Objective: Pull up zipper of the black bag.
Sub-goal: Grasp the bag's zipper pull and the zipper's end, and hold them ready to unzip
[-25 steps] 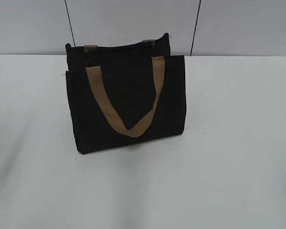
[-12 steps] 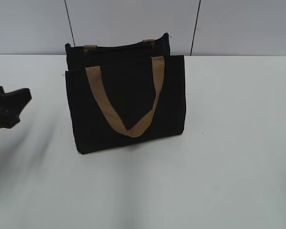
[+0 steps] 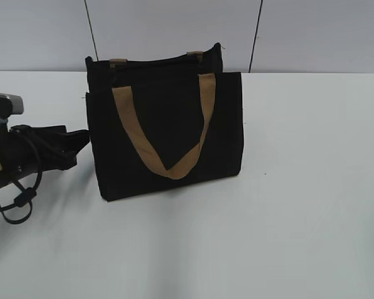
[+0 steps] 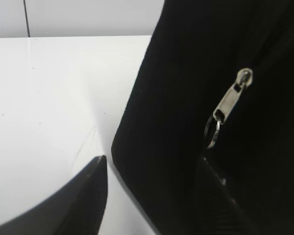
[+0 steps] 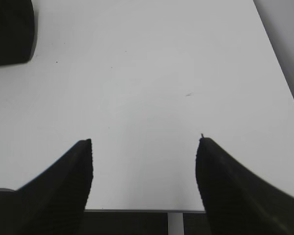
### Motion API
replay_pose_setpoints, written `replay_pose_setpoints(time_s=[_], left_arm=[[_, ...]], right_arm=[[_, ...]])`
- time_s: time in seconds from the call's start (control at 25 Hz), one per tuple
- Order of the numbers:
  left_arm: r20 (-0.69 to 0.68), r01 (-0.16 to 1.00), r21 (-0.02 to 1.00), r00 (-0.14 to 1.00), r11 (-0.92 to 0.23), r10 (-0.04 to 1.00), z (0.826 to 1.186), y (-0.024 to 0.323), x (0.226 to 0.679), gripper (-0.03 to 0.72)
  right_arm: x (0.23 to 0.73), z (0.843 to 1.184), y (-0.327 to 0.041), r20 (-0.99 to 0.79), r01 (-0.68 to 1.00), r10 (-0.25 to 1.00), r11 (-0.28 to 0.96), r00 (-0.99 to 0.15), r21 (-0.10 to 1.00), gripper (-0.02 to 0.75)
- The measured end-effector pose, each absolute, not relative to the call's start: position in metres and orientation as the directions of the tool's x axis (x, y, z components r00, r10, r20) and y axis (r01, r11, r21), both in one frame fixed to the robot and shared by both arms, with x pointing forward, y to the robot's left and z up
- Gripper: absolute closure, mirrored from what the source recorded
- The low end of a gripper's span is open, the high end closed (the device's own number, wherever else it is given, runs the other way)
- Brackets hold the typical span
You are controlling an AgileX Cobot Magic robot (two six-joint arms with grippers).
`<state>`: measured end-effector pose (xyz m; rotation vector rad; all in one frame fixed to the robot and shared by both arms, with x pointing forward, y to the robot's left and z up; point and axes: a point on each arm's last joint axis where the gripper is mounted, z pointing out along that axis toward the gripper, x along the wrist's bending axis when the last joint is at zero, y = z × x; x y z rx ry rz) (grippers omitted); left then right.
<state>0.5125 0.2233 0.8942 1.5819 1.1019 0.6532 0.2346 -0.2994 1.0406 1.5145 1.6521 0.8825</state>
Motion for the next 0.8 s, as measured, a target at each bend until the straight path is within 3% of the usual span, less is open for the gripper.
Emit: replay_pose_setpoints(time_s=[0.28,0.8], left_arm=[[-0.085,0.305,0.945,0.572,-0.115,0.816,0.880,0.208,0.528,0.286],[-0.097,0.281,0.952,0.656,-0.122,0.748,0.868,0.196,0.545,0.308]], right_arm=[[0.235,1.041,-0.299,-0.057,0.506,0.997,0.077,-0.055,0.859,0.234],[0.235,1.041,-0.299,-0.057,0.506,0.997,0.078,-0.056,0.859,0.234]])
